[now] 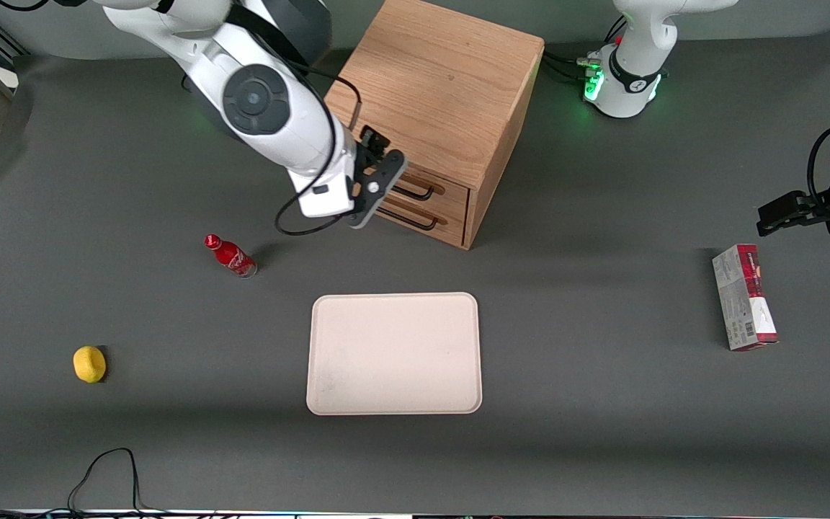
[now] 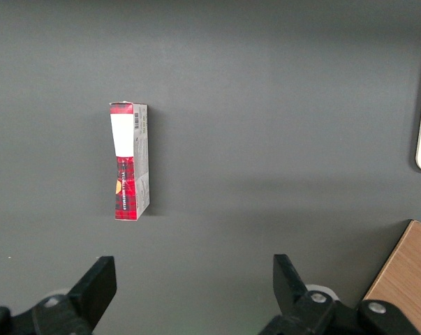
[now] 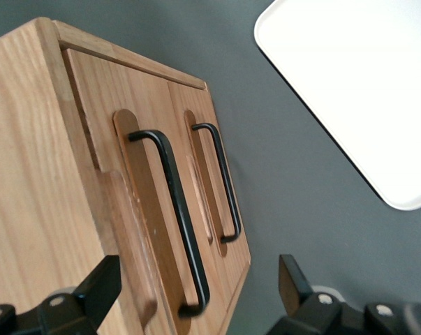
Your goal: Open upper drawer
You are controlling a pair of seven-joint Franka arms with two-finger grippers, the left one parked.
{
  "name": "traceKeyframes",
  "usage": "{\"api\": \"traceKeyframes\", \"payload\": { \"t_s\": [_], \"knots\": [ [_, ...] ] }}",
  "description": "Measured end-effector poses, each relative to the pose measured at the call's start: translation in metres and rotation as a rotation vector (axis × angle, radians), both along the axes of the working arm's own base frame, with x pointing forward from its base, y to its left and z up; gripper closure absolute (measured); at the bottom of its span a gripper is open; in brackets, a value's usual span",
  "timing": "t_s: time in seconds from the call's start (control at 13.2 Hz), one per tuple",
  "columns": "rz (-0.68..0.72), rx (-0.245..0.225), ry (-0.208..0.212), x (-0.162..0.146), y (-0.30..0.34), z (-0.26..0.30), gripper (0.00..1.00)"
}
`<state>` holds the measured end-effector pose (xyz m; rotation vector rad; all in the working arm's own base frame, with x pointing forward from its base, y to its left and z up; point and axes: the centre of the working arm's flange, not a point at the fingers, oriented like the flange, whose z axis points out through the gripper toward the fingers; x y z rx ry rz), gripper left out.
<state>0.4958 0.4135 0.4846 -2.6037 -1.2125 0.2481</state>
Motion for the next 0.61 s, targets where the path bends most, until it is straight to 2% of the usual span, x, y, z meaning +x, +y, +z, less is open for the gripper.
{"api": "traceKeyframes", "payload": {
  "t_s": [0.61],
  "knots": [
    [0.025,0.01,0.006,-0.003,0.004,-0.061,0.0]
  ]
}}
